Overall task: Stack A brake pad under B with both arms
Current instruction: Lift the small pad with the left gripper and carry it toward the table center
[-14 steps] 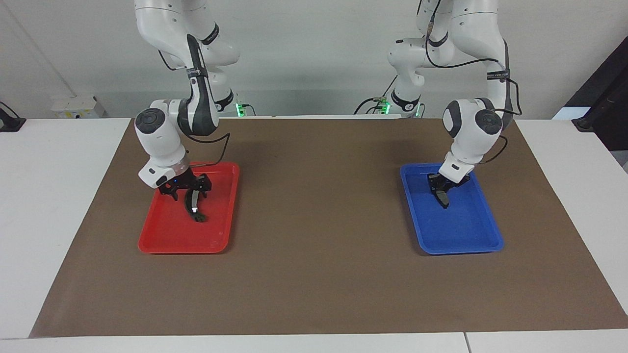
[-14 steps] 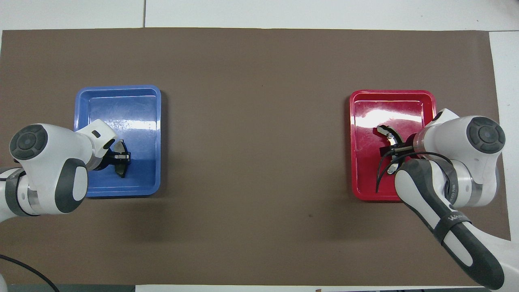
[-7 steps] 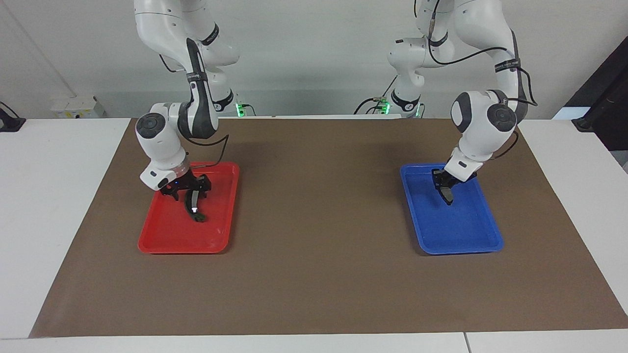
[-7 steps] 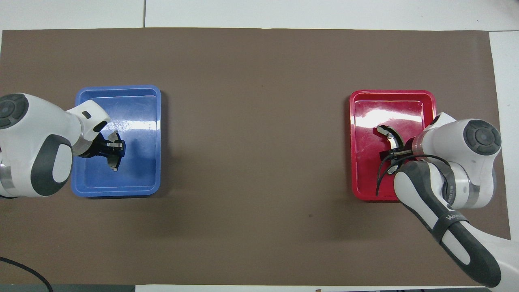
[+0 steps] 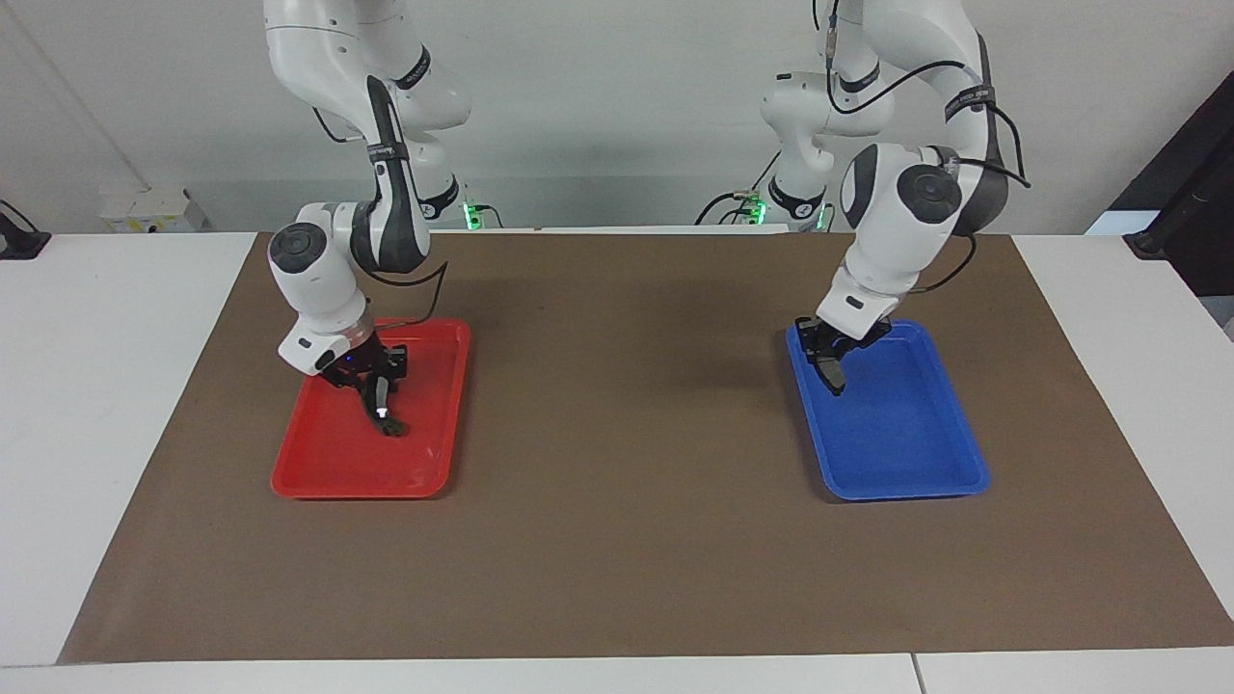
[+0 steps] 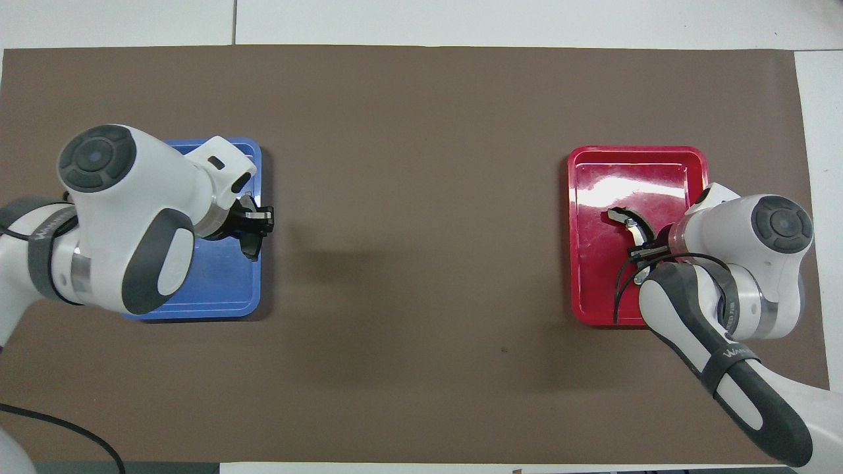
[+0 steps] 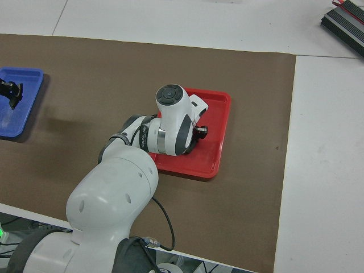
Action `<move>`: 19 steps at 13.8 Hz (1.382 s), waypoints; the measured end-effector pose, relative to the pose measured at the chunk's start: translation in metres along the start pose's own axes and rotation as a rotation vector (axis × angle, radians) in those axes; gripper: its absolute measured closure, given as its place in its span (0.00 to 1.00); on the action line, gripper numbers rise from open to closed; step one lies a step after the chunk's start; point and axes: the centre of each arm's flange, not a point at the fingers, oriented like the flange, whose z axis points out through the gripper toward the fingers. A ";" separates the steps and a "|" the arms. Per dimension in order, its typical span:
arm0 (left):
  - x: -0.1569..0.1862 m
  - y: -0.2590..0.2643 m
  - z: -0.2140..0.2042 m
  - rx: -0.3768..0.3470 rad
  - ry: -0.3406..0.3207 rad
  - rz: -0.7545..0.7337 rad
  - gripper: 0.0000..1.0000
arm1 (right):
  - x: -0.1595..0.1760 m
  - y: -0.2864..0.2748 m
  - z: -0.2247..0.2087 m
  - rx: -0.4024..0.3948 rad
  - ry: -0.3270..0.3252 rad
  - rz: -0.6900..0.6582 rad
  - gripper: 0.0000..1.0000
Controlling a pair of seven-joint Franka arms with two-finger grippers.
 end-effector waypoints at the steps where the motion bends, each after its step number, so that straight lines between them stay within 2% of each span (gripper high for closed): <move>1: -0.001 0.023 0.010 -0.005 0.011 -0.007 0.61 | 0.000 0.000 0.000 0.000 0.001 0.000 0.56; 3: -0.002 0.063 0.029 -0.020 0.044 -0.017 0.61 | 0.002 0.001 -0.003 -0.001 0.005 0.006 0.56; 7: 0.001 0.123 0.068 -0.038 0.068 -0.035 0.61 | 0.015 0.002 -0.021 0.002 0.001 0.181 0.56; 9: 0.004 0.140 0.080 -0.066 0.091 -0.036 0.61 | 0.017 0.002 -0.029 0.003 -0.015 0.219 0.56; 12: 0.012 0.161 0.093 -0.120 0.075 -0.063 0.61 | 0.015 0.001 -0.041 0.006 -0.024 0.224 0.56; 16: 0.002 0.184 0.114 -0.117 0.054 -0.035 0.61 | 0.015 0.001 -0.042 0.006 -0.024 0.223 0.56; 17: 0.002 0.184 0.113 -0.118 0.056 -0.035 0.53 | 0.015 0.001 -0.042 0.006 -0.024 0.223 0.56; 19: 0.006 0.183 0.109 -0.122 0.064 -0.041 0.31 | 0.015 0.001 -0.043 0.006 -0.023 0.227 0.56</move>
